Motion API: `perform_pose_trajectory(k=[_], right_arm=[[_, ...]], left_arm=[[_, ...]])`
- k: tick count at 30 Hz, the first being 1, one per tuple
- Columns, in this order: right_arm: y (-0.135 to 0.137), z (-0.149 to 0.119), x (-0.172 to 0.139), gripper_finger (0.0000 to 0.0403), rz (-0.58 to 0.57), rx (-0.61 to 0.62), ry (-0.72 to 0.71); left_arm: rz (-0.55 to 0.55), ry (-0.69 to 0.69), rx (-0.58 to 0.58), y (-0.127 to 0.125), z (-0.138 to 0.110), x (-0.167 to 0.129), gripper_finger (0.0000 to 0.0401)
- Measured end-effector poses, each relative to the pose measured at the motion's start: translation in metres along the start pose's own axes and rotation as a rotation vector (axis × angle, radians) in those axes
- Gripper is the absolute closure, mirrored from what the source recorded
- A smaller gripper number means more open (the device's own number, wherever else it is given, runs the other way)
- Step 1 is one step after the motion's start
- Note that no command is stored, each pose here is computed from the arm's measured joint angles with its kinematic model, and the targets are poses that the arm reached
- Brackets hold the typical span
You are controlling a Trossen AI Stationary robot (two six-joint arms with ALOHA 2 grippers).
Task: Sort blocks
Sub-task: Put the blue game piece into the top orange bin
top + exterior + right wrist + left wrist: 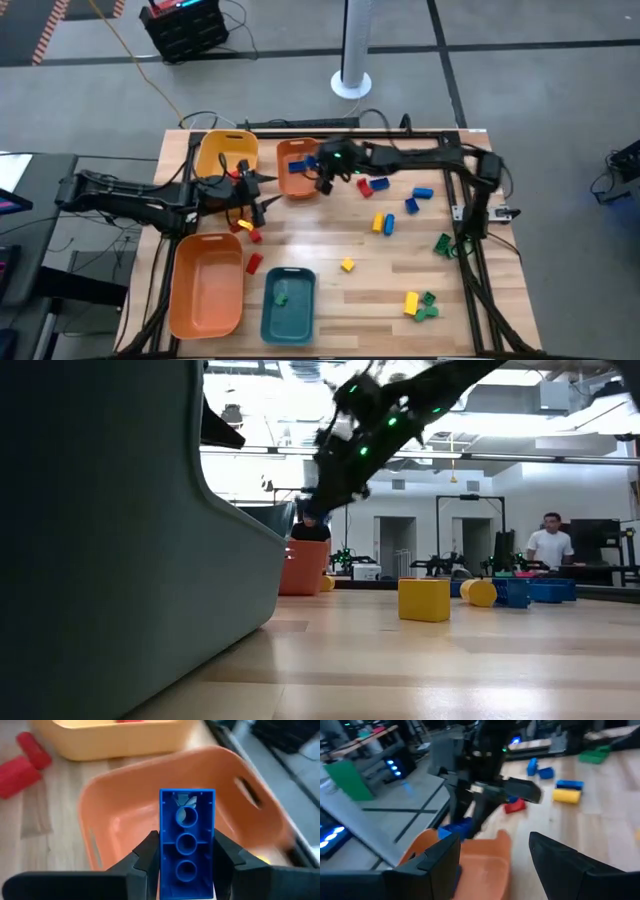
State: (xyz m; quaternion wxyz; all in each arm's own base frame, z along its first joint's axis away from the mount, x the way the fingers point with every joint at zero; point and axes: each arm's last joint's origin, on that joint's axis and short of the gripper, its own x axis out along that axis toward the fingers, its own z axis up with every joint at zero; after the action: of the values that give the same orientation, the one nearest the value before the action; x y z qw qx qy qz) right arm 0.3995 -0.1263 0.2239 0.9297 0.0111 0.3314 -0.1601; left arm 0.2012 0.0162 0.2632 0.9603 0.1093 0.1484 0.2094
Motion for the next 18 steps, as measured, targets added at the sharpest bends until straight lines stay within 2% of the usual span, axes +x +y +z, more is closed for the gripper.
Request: perform_pose_trajectory(k=[4, 9, 14, 18], right_arm=[[-0.007, 0.020, 0.022, 0.0272, 0.045, -0.065, 0.075], [-0.032, 0.036, 0.043, 0.0265, 0.112, -0.100, 0.139], [-0.059, 0.033, 0.066, 0.0262, 0.152, -0.072, 0.213], [-0.068, 0.031, 0.078, 0.0256, 0.163, -0.055, 0.246]], left_arm=[[0.061, 0.005, -0.005, 0.007, 0.000, 0.000, 0.0170], [0.078, 0.009, -0.019, 0.010, 0.000, -0.001, 0.0170], [0.076, 0.015, -0.025, 0.010, -0.001, -0.001, 0.0170], [0.076, 0.019, -0.021, 0.010, -0.002, -0.001, 0.0170]])
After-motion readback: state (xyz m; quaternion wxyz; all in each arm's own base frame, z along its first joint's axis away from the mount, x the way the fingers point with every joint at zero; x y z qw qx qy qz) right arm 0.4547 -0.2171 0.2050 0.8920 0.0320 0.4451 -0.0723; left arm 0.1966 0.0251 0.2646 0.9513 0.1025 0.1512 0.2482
